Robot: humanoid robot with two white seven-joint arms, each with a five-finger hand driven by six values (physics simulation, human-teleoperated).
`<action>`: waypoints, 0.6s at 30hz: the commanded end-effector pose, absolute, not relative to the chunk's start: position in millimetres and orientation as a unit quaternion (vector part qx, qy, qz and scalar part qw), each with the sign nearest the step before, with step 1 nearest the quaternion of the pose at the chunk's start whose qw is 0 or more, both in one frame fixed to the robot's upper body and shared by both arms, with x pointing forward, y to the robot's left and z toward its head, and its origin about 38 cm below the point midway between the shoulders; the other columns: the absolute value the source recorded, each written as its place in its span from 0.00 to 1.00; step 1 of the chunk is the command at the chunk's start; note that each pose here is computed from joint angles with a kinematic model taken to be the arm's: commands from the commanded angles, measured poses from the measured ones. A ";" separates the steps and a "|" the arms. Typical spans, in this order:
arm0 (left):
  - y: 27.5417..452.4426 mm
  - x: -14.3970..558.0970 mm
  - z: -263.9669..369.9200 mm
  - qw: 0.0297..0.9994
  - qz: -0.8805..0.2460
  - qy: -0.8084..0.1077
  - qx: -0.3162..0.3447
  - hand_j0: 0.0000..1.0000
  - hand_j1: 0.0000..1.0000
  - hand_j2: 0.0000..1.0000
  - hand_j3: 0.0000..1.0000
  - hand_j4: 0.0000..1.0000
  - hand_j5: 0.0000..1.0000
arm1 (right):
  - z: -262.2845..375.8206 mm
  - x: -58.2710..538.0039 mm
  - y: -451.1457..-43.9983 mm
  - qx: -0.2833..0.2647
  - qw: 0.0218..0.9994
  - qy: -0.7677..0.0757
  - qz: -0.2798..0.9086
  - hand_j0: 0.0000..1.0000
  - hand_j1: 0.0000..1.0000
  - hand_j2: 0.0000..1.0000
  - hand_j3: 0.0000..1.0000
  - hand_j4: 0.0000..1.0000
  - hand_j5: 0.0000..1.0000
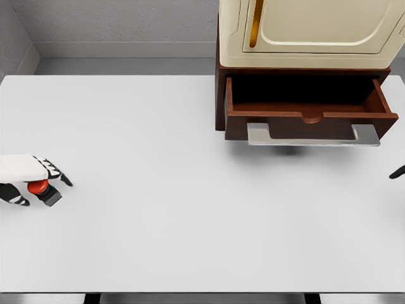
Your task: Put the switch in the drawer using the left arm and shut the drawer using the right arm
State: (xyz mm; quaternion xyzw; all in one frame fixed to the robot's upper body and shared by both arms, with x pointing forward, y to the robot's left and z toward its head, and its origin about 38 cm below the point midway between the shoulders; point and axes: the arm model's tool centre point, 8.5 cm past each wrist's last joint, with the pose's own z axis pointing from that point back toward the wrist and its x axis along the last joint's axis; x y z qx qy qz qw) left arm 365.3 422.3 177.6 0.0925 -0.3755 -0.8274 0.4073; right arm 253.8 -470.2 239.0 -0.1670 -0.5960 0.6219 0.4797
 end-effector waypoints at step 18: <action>416.3 360.0 193.5 0.398 -0.825 -0.391 0.085 0.80 0.80 0.80 0.80 0.80 0.80 | 249.4 246.3 -481.0 -0.176 0.487 -0.595 0.614 0.69 0.69 0.69 0.69 0.69 0.69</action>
